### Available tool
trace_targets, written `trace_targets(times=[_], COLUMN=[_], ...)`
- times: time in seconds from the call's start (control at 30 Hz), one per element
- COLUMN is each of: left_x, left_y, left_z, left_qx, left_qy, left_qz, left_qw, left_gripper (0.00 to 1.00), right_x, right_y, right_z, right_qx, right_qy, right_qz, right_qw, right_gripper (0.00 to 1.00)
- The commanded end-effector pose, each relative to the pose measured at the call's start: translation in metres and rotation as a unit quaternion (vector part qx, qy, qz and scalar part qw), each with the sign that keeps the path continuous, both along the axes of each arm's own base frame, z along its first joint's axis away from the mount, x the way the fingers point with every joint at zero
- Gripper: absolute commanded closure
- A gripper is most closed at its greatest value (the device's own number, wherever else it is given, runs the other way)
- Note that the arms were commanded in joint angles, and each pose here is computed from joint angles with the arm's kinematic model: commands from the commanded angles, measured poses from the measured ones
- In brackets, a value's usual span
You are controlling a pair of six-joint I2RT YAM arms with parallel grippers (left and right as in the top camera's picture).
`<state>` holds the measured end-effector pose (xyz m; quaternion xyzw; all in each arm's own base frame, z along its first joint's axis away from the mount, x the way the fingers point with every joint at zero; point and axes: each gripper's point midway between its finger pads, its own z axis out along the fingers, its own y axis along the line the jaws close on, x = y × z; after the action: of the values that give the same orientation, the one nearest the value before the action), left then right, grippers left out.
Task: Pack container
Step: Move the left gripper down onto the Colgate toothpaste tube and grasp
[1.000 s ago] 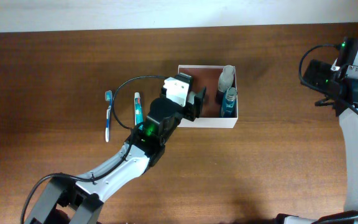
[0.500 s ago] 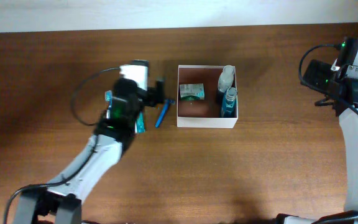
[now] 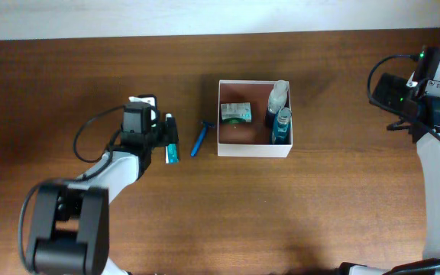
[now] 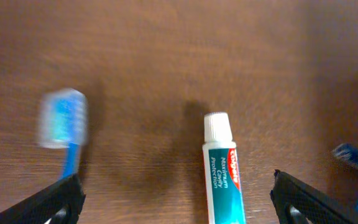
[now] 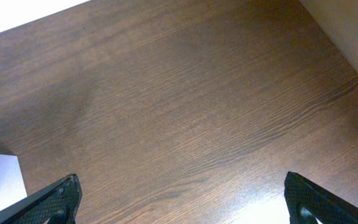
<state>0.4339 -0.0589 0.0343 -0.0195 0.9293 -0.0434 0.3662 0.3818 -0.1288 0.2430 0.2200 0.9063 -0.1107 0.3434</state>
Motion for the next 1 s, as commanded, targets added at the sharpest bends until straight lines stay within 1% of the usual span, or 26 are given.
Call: trace_targets(times=[0.0, 0.03, 0.07, 0.17, 0.2, 0.23, 0.27, 0.53, 0.7, 0.87, 0.97], left_x=[-0.002, -0.003, -0.003, -0.004, -0.005, -0.005, -0.006, -0.011, -0.014, -0.018, -0.017], left_y=[-0.01, -0.01, -0.01, -0.012, -0.013, -0.017, -0.02, -0.048, -0.038, -0.036, -0.037], left_z=[-0.02, -0.021, -0.021, -0.022, -0.023, -0.023, -0.023, -0.022, -0.027, -0.03, -0.029], left_qx=[-0.018, -0.018, -0.018, -0.021, -0.022, -0.021, -0.021, -0.02, 0.009, 0.013, 0.013], left_qy=[0.022, 0.023, 0.023, 0.026, 0.028, 0.028, 0.028, 0.026, 0.036, 0.046, 0.044], left_qz=[-0.023, -0.023, -0.023, -0.026, -0.028, -0.032, -0.036, -0.068, -0.049, -0.047, -0.047], left_qw=[0.999, 0.999, 0.999, 0.999, 0.999, 0.999, 0.999, 0.997, 0.998, 0.998, 0.998], left_gripper=[0.05, 0.09, 0.16, 0.31, 0.42, 0.56, 0.59, 0.58, 0.58, 0.59, 0.69], right_x=[0.001, 0.001, 0.001, 0.001, 0.001, 0.001, 0.001, 0.001, 0.001, 0.001, 0.001], right_y=[-0.001, -0.001, -0.001, -0.001, -0.001, -0.001, -0.001, -0.001, -0.001, -0.001, -0.001], right_z=[0.002, 0.002, 0.002, 0.002, 0.002, 0.002, 0.002, 0.002, 0.002, 0.002, 0.002], right_qx=[0.001, 0.001, 0.001, 0.001, 0.001, 0.001, 0.001, 0.001, 0.001, 0.001, 0.001], right_qy=[-0.003, -0.003, -0.003, -0.003, -0.003, -0.003, -0.003, -0.003, -0.003, -0.003, -0.003], right_qz=[-0.006, -0.006, -0.006, -0.006, -0.006, -0.006, -0.006, -0.006, -0.006, -0.006, -0.006], right_qw=[1.0, 1.0, 1.0, 1.0, 1.0, 1.0, 1.0, 1.0, 1.0, 1.0, 1.0], right_gripper=[0.01, 0.01, 0.01, 0.01, 0.01, 0.01, 0.01, 0.01, 0.01, 0.01, 0.01])
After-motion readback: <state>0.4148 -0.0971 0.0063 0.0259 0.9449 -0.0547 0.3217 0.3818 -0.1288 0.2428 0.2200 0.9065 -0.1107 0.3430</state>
